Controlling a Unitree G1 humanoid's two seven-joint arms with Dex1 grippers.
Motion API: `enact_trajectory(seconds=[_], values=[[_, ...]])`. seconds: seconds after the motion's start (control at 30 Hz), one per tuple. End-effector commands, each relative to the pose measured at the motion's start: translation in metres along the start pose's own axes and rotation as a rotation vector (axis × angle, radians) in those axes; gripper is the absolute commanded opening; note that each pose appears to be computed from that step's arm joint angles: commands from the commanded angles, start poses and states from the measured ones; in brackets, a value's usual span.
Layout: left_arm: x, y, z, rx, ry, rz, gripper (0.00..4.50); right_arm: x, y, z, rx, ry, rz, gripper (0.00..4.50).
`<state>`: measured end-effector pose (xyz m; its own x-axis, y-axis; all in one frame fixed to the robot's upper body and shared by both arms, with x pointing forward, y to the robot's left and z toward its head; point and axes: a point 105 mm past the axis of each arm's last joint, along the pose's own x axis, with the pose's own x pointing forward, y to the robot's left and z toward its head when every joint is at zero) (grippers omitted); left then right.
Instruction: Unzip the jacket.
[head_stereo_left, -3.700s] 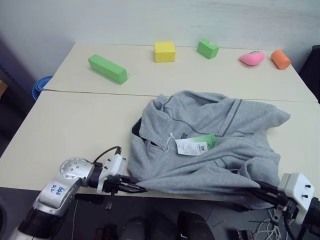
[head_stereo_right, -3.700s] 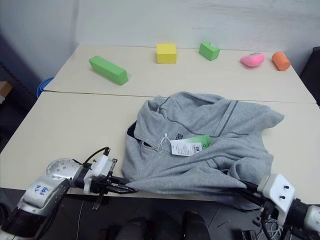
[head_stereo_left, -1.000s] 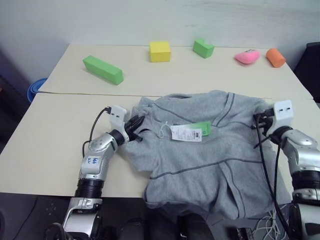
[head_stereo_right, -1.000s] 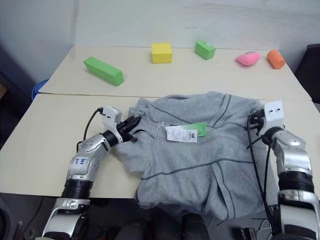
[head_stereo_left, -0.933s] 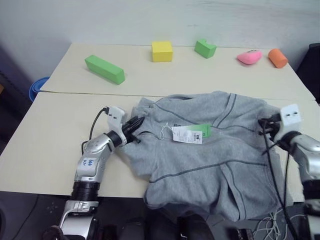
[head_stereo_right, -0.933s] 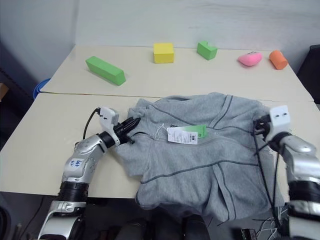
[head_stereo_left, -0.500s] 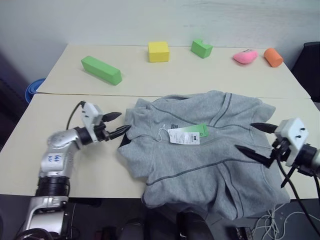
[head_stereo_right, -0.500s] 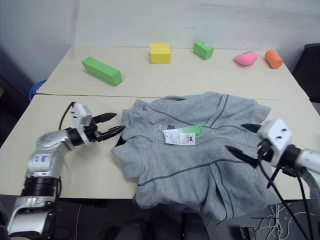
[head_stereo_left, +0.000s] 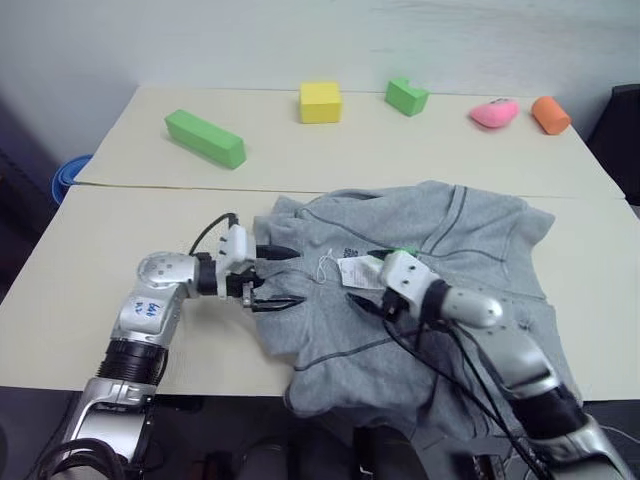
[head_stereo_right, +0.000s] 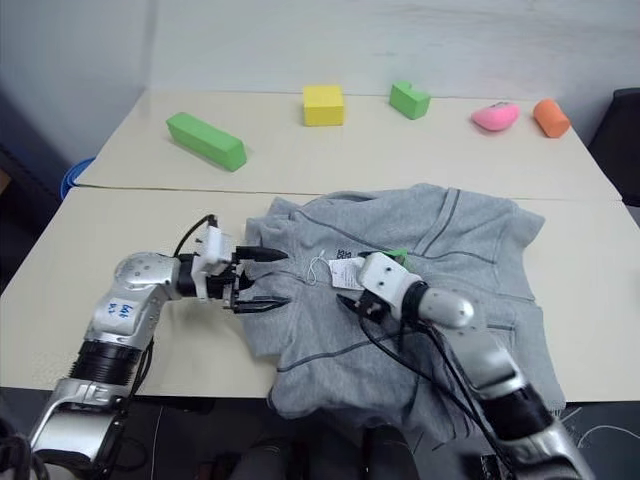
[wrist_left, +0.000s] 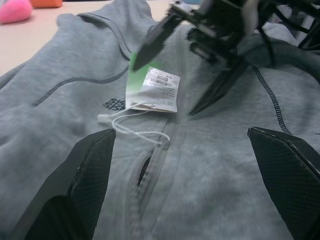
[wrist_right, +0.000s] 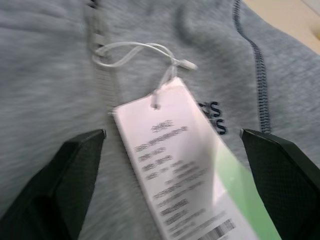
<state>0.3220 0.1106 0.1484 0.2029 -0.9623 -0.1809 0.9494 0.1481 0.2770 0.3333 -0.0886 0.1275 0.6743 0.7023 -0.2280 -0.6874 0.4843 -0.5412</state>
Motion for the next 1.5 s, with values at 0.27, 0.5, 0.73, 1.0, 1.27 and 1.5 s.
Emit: enact_trajectory(seconds=[0.27,0.5,0.73,1.0,1.27,1.5], values=[[0.007,0.020,-0.037,-0.025,0.173,0.171,4.44,0.016,-0.031,0.001,-0.223,0.030,-0.162,4.50],[0.010,0.013,-0.055,-0.088,0.212,0.189,4.44,0.015,-0.047,-0.019,-0.300,0.122,-0.247,4.50],[0.013,0.013,-0.055,-0.099,0.203,0.193,4.50,0.023,-0.037,-0.018,-0.282,0.081,-0.239,4.12],[0.016,0.011,-0.060,-0.093,0.222,0.182,4.50,0.020,-0.045,-0.012,-0.316,0.016,-0.319,1.50],[0.015,0.002,-0.079,-0.127,0.272,0.188,4.50,-0.029,-0.075,-0.014,-0.394,-0.025,-0.538,0.04],[0.012,-0.001,-0.087,-0.156,0.294,0.220,4.50,-0.097,-0.103,-0.009,-0.466,0.019,-0.726,0.04]])
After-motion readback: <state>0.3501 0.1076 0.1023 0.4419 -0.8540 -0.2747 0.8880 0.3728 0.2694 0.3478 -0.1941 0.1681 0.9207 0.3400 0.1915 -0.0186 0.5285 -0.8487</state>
